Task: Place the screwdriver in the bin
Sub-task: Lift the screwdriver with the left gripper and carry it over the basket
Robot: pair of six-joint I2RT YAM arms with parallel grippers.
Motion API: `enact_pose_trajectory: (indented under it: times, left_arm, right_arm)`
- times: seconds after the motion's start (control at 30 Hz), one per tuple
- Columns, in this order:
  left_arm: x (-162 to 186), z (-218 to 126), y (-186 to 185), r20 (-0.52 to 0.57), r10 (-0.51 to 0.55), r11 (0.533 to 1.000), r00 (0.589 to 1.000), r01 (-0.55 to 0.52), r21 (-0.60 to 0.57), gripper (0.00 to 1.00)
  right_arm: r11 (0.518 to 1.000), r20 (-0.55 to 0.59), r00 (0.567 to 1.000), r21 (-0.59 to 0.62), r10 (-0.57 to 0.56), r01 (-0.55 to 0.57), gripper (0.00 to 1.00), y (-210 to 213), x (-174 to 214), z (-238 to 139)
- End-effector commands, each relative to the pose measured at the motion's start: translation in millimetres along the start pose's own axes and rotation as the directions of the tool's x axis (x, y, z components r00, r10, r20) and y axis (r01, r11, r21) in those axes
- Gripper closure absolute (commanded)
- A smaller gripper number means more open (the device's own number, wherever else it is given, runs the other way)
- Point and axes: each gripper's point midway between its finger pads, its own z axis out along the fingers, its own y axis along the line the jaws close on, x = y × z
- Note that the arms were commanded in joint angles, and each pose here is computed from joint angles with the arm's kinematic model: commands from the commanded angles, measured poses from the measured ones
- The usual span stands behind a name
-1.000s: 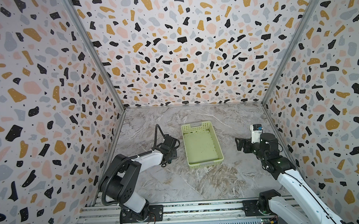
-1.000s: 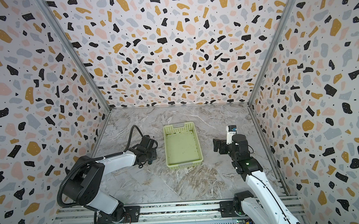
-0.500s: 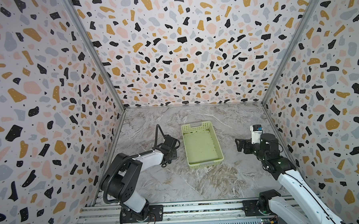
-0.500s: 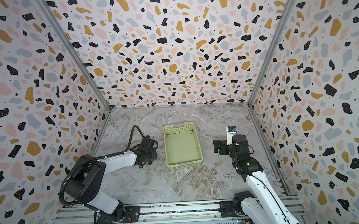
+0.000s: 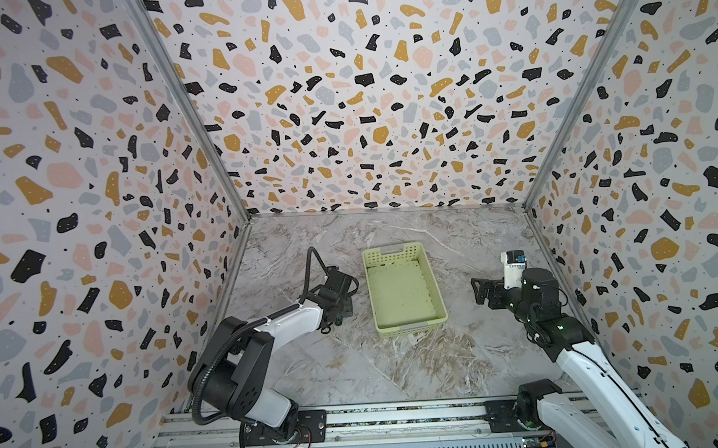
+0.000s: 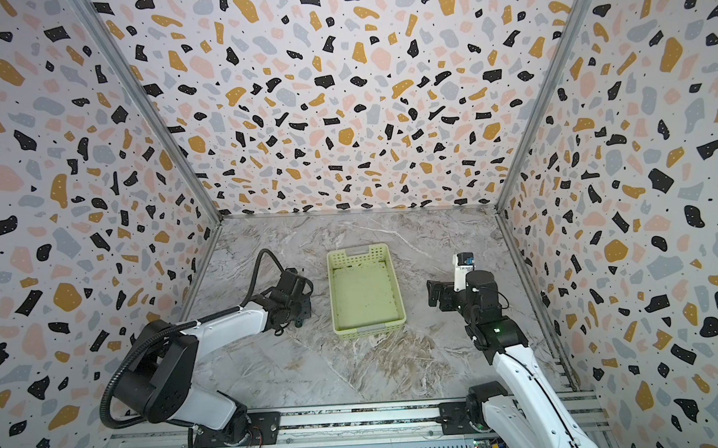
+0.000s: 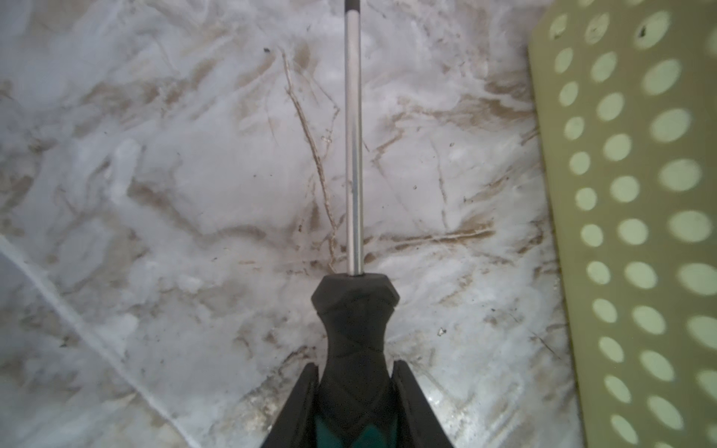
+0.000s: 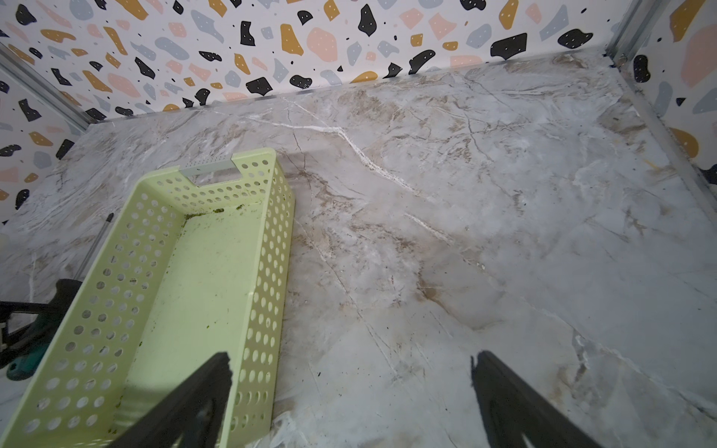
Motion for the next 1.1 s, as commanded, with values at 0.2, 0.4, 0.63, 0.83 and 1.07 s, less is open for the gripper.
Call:
enact_pose_trajectory:
  times: [0.2, 0.4, 0.63, 0.83, 1.07]
  left_arm:
    - [-48.3, -56.3, -25.9, 0.108, -0.016, 0.996, 0.994, 0.007, 0.089, 0.76]
    - [-72.2, -89.3, -66.3, 0.163, -0.018, 0.982, 0.986, -0.013, 0.188, 0.76]
    - [-79.5, -82.5, -133.8, 0.166, -0.001, 0.959, 0.986, -0.046, 0.281, 0.74]
    - [-76.9, -60.1, -192.0, 0.136, 0.039, 0.938, 0.990, -0.083, 0.337, 0.73]
    - [-59.1, -22.5, -225.2, 0.070, 0.058, 0.928, 0.996, -0.079, 0.365, 0.72]
  right_arm:
    - [1.000, -0.004, 1.000, 0.000, -0.006, 0.006, 0.01, -1.2, 0.3, -3.6]
    - [1.000, -0.008, 1.000, -0.008, -0.004, 0.004, 0.01, 0.1, 0.5, -2.5]
    - [1.000, -0.011, 1.000, -0.021, 0.002, -0.002, 0.01, 2.2, -0.1, -2.6]
    - [1.000, -0.021, 0.999, -0.015, -0.023, 0.023, 0.01, 2.0, -1.4, -7.0]
    - [0.999, -0.031, 0.999, -0.003, -0.035, 0.034, 0.01, -3.2, 1.8, -8.0]
